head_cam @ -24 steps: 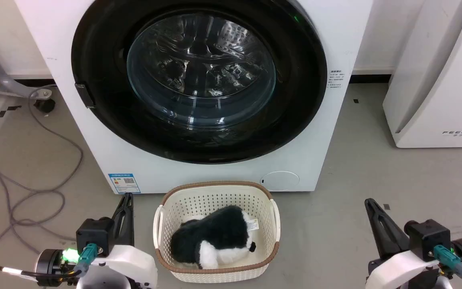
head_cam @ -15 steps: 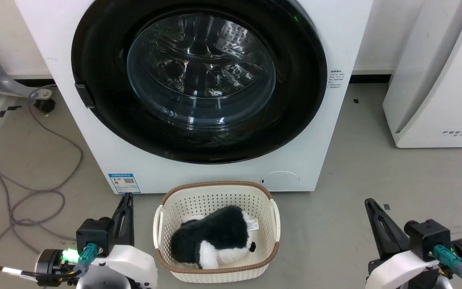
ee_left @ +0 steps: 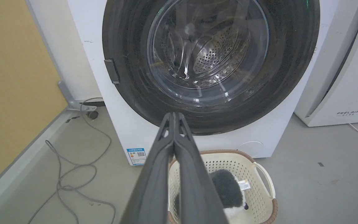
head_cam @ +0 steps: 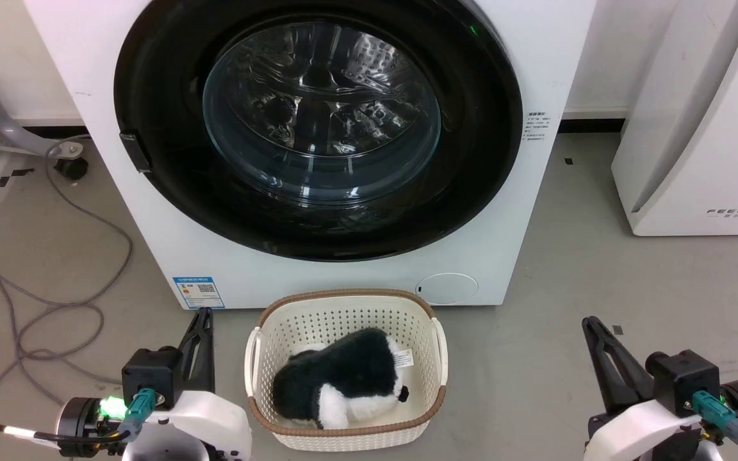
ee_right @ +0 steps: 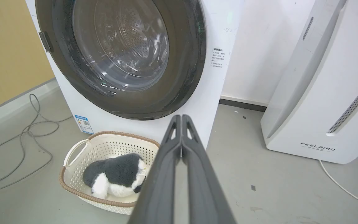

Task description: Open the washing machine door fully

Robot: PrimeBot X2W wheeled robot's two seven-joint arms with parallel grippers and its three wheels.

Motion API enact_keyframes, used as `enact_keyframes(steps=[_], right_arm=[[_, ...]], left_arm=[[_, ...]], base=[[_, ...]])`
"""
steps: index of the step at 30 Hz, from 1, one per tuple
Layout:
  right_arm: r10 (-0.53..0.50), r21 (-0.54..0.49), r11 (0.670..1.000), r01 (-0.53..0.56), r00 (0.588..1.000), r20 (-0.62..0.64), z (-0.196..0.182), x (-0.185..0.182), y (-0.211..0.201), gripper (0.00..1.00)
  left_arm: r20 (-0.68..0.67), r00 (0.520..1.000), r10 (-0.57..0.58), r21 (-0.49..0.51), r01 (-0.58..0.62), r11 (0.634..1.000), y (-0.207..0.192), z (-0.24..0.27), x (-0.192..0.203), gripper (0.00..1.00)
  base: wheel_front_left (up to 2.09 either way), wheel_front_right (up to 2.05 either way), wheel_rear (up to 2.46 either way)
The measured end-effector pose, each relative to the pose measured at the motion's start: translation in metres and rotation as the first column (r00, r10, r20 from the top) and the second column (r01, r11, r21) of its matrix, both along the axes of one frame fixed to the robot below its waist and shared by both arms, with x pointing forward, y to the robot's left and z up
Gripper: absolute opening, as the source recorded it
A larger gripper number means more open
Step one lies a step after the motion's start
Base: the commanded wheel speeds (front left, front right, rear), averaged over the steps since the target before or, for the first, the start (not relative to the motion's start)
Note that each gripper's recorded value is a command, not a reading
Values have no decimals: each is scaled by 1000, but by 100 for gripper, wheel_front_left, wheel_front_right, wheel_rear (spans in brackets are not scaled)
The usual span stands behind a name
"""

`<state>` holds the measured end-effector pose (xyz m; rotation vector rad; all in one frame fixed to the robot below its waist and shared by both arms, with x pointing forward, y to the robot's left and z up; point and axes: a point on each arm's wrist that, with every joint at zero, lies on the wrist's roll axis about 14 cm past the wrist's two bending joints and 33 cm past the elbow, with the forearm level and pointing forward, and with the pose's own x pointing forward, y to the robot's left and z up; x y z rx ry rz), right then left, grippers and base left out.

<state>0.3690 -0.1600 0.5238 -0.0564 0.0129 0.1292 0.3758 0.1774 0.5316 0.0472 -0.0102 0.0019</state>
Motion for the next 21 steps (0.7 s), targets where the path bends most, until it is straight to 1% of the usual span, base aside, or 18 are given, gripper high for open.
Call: enact_keyframes(steps=[7,13,18,19,20,21], right_arm=[[-3,6,1000,3,1000,1,0,0,-1,100],[-13,53,999,13,1000,10,2,0,-4,100],[-18,113,994,16,1000,19,4,1,-6,100],[-20,125,992,17,1000,23,5,1,-6,45],[-21,141,990,17,999,27,6,1,-6,0],[-23,161,987,18,999,28,6,1,-7,0]], left_arm=[[-2,1000,-2,0,2,1000,-1,-1,0,100],[6,1000,4,0,-4,1000,-2,0,0,100],[14,1000,9,-1,-9,1000,-2,0,1,100],[19,1000,10,-1,-10,1000,-2,1,1,100],[20,1000,12,-1,-12,1000,-2,1,1,100],[20,1000,13,-2,-13,1000,-2,1,1,100]], base=[[0,0,0],[0,0,0],[0,0,0],[0,0,0],[0,0,0],[0,0,0]])
